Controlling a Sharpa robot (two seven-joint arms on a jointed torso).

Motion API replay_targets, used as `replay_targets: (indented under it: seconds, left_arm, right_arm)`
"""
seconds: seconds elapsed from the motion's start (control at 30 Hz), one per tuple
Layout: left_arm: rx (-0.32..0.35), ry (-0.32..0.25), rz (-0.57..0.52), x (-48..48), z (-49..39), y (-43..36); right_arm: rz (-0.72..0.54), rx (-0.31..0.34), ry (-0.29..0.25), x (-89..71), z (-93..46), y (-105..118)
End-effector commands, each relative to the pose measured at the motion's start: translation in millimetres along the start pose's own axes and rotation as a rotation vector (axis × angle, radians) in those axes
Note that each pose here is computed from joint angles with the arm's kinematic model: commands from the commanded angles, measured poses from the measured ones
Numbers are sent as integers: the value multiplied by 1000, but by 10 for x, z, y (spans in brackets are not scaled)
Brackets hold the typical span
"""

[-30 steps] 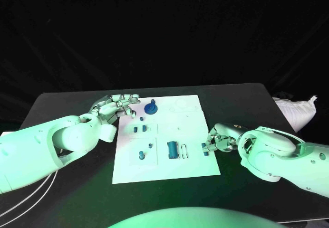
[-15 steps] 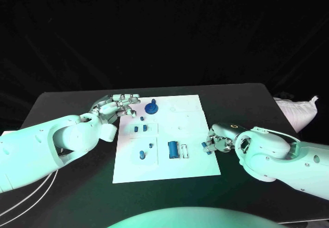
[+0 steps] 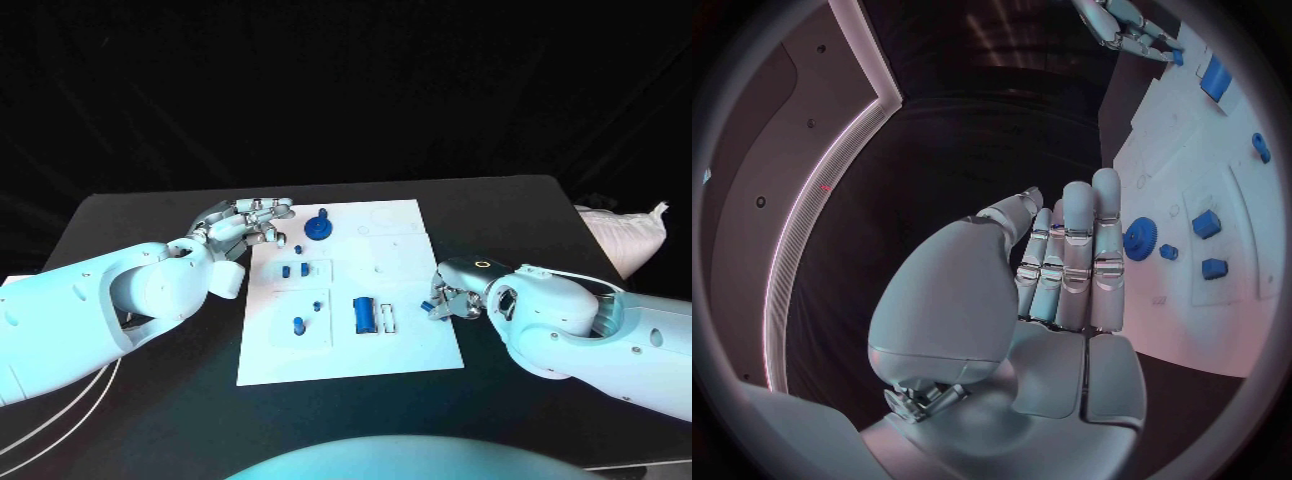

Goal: Assemble the parts on the task board

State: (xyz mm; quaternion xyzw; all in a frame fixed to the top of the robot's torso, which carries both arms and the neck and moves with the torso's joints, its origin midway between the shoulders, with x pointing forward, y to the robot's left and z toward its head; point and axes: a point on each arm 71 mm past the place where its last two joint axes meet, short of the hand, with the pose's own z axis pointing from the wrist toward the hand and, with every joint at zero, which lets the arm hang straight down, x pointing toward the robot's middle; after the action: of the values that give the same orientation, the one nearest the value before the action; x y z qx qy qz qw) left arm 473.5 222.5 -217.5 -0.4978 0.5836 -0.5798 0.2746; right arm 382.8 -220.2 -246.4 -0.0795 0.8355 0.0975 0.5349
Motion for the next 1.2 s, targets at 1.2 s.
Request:
replay_targets:
  seconds: [1.2]
  left_arm:
    - [5, 21, -2, 37, 12, 0]
  right_arm:
    - [365, 43, -55, 24, -29, 92]
